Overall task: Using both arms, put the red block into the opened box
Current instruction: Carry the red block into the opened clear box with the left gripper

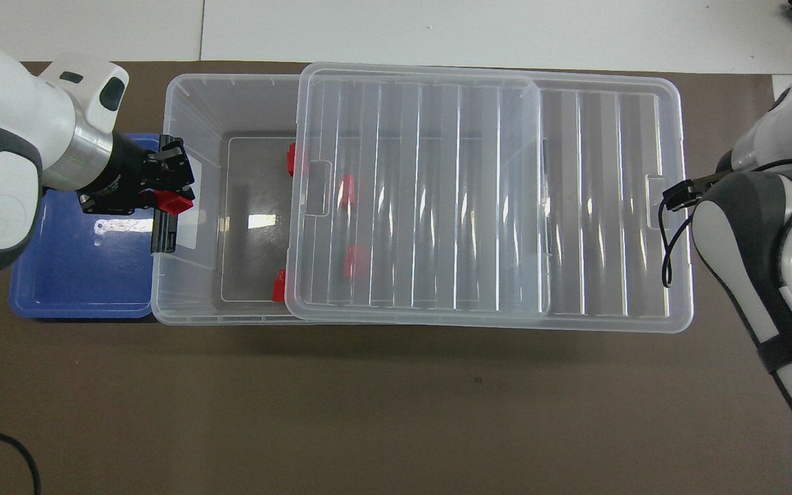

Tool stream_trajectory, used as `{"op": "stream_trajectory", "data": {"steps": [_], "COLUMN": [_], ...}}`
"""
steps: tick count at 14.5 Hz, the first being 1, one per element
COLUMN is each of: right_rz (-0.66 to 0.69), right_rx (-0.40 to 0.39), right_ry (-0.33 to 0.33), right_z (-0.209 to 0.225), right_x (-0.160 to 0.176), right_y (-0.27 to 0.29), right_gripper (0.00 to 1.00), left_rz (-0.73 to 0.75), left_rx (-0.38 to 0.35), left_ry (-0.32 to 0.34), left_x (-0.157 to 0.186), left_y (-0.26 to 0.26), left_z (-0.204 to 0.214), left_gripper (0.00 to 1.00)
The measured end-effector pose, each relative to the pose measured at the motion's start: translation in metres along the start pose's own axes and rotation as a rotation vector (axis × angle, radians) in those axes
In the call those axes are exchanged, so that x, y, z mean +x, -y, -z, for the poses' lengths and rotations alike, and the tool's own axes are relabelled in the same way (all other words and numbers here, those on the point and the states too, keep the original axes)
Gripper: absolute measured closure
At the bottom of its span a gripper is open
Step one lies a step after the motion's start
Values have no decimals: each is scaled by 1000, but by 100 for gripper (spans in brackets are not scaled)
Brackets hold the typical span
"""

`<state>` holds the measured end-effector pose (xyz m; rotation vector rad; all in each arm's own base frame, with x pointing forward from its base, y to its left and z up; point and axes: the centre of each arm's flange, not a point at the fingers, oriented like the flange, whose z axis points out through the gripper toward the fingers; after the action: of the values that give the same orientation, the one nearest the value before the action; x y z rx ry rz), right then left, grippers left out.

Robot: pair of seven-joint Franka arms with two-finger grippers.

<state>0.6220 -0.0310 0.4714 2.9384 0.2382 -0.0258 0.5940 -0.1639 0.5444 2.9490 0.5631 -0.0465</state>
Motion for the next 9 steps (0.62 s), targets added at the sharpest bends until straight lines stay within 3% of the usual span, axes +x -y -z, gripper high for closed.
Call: {"op": "stream_trajectory", "data": {"steps": [4,9], "right_rz": [1,-128], "right_rx": [-2,53], "right_ry": [-16,-107], "right_z": [10,80], "right_x": [0,-22], "right_y": [-1,-1], "right_gripper": [0,0], "left_rz": [-50,-106], "left_rx": [32,67], "left_ry": [-64,-117], "left_x": [-14,-20], "left_y": [-23,-26], "left_z": [-39,-104], "left_gripper": [66,66]}}
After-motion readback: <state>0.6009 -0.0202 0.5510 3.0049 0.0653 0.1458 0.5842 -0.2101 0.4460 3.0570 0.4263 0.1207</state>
